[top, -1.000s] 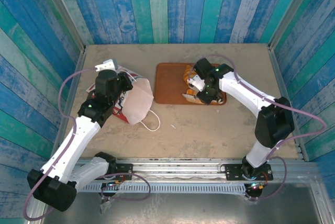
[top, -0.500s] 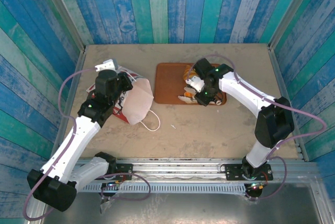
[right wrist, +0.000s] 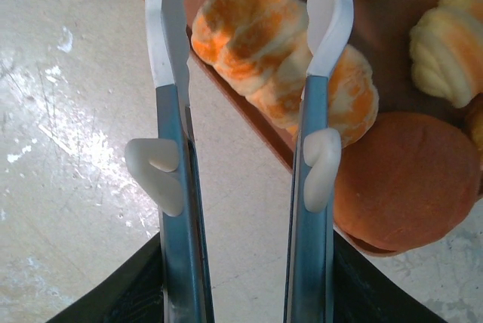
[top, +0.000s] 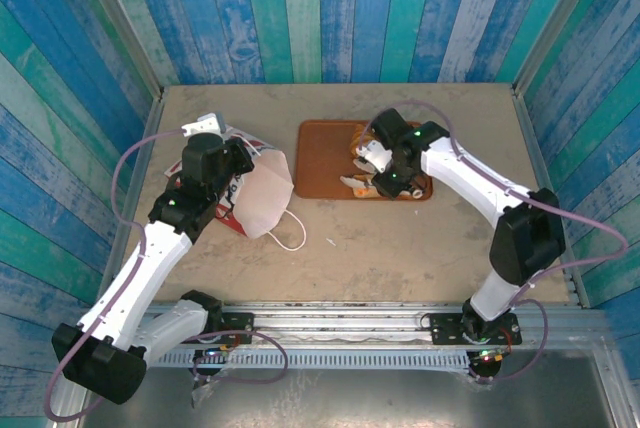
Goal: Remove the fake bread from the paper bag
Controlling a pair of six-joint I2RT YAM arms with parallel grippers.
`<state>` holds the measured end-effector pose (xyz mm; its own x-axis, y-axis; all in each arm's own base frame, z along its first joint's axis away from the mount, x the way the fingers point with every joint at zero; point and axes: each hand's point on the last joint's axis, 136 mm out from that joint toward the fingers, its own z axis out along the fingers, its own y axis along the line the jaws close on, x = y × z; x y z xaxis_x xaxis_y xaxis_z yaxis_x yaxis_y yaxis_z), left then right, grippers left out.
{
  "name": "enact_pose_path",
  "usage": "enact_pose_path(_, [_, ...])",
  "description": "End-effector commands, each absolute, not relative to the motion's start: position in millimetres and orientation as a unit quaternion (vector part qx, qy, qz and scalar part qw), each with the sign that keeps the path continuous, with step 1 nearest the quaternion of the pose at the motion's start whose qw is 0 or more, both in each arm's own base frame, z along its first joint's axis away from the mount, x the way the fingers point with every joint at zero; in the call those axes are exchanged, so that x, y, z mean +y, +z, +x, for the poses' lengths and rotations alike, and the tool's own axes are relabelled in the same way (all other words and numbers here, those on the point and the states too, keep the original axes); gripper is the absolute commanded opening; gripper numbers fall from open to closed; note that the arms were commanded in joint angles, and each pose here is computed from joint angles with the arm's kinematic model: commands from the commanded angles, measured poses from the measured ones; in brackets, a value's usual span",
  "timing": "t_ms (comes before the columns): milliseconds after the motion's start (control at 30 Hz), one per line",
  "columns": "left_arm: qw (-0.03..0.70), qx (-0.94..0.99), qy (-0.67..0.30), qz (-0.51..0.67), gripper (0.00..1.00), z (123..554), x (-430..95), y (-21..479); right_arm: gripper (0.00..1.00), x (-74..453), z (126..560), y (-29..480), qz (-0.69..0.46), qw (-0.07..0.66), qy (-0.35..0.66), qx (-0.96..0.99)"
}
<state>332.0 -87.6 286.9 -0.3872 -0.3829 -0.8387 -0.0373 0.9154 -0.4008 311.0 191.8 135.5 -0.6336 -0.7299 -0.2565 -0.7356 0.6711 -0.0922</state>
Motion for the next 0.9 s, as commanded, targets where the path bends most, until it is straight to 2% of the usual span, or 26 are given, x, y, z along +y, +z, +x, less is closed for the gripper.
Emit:
enact_pose_path(0, [0.551, 0.808, -0.166, -0.131, 0.0, 329, -86, 297, 0.48, 201, 320, 174, -0.39, 0.206, 0.034, 0.897])
enact_pose_path(433, [0.554, 0.81, -0.14, -0.133, 0.0, 319, -75, 303, 0.49, 199, 314, 201, -0.367, 0.277, 0.057, 0.886])
enact_pose_path(867, [0.56, 0.811, -0.046, -0.162, 0.0, 288, -31, 307, 0.49, 222, 279, 236, -0.362, 0.331, 0.182, 0.852])
